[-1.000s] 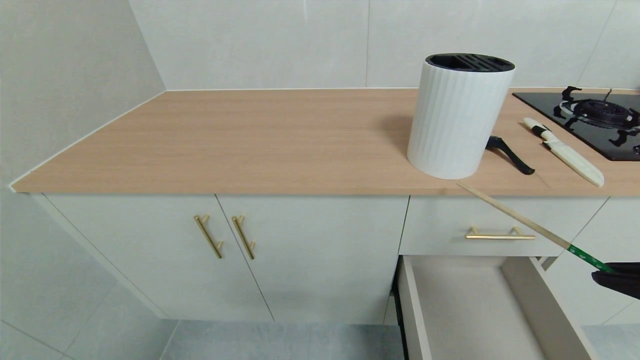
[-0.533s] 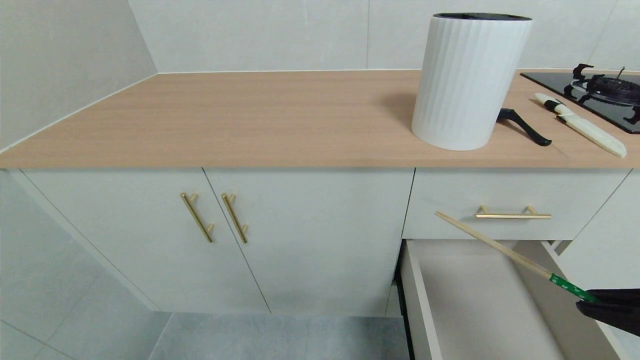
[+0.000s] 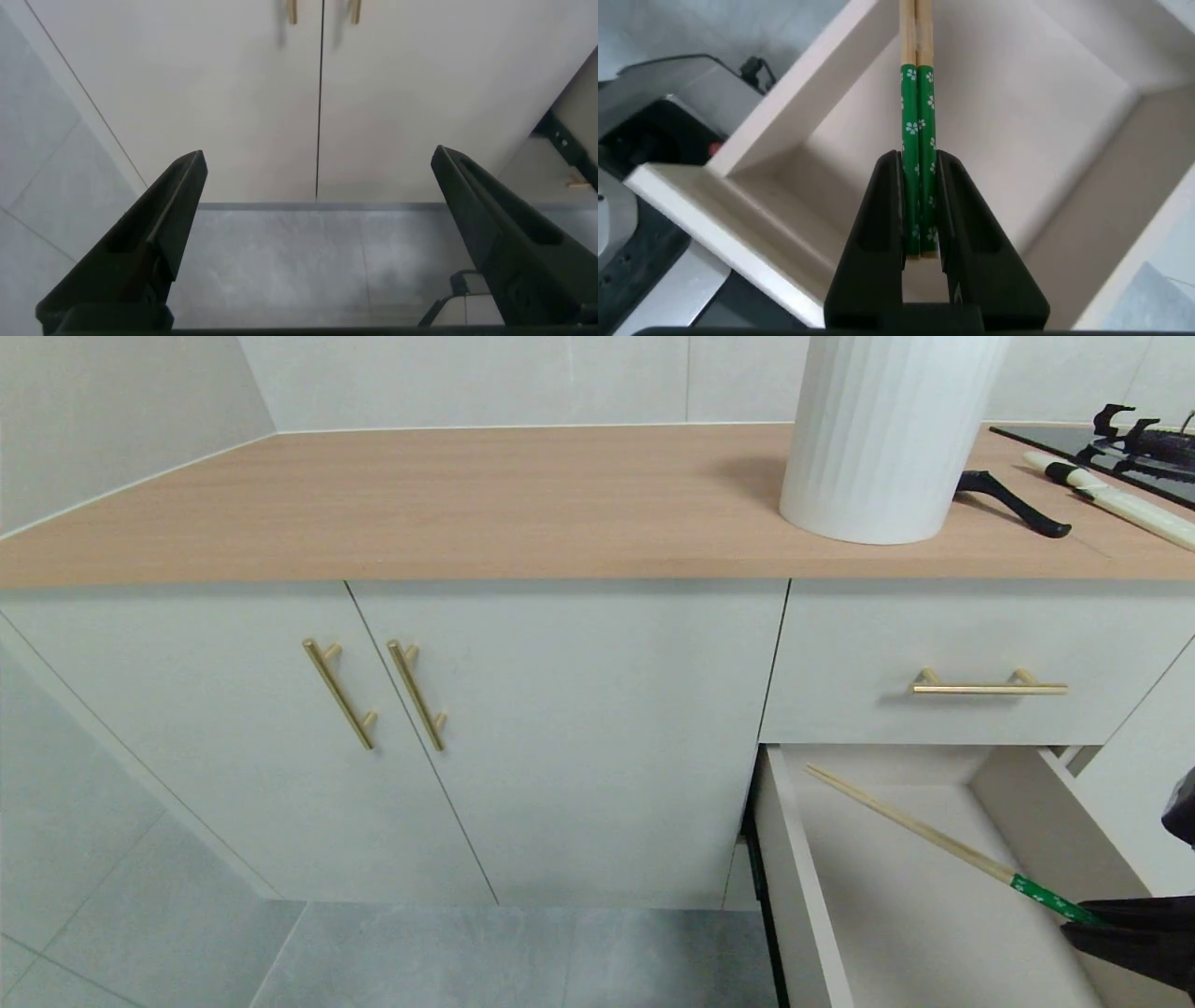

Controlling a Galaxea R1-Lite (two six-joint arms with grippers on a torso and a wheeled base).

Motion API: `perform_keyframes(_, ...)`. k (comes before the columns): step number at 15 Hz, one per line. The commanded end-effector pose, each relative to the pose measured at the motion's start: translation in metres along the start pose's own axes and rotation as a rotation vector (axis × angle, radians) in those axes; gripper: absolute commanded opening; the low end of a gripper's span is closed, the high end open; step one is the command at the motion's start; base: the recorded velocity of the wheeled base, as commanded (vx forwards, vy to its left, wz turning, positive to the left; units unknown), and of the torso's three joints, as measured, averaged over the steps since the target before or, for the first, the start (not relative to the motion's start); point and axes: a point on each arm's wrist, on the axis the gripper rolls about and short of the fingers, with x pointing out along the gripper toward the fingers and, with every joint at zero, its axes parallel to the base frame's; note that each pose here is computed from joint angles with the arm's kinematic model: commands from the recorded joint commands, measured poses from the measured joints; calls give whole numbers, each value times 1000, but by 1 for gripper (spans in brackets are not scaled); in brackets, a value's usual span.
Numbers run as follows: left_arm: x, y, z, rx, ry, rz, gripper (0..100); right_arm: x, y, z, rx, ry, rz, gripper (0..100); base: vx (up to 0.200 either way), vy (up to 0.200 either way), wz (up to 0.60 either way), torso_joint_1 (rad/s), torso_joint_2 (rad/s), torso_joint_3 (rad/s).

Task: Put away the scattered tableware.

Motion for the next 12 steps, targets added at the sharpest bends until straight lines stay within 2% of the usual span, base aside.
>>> perform_keyframes(1,0,0,0,0,-1,0,100,7,-1,0,1,28,9,0,0,0,0,-46,110,46)
perform_keyframes(8,0,0,0,0,-1,0,100,34,-2,-6,11,83,-28,0,0,0,0,-3,9,6)
perform_keyframes(9,0,0,0,0,0,0,100,45,-4,-7,10,140,-92,0,0,0,0,0,0,0)
perform_keyframes(10,0,0,0,0,0,0,100,48,-6,-5,17,157,-121,0,0,0,0,0,0,0)
perform_keyframes(12,0,0,0,0,0,0,100,61,-13,6,126,187,-171,0,0,0,0,0,0,0)
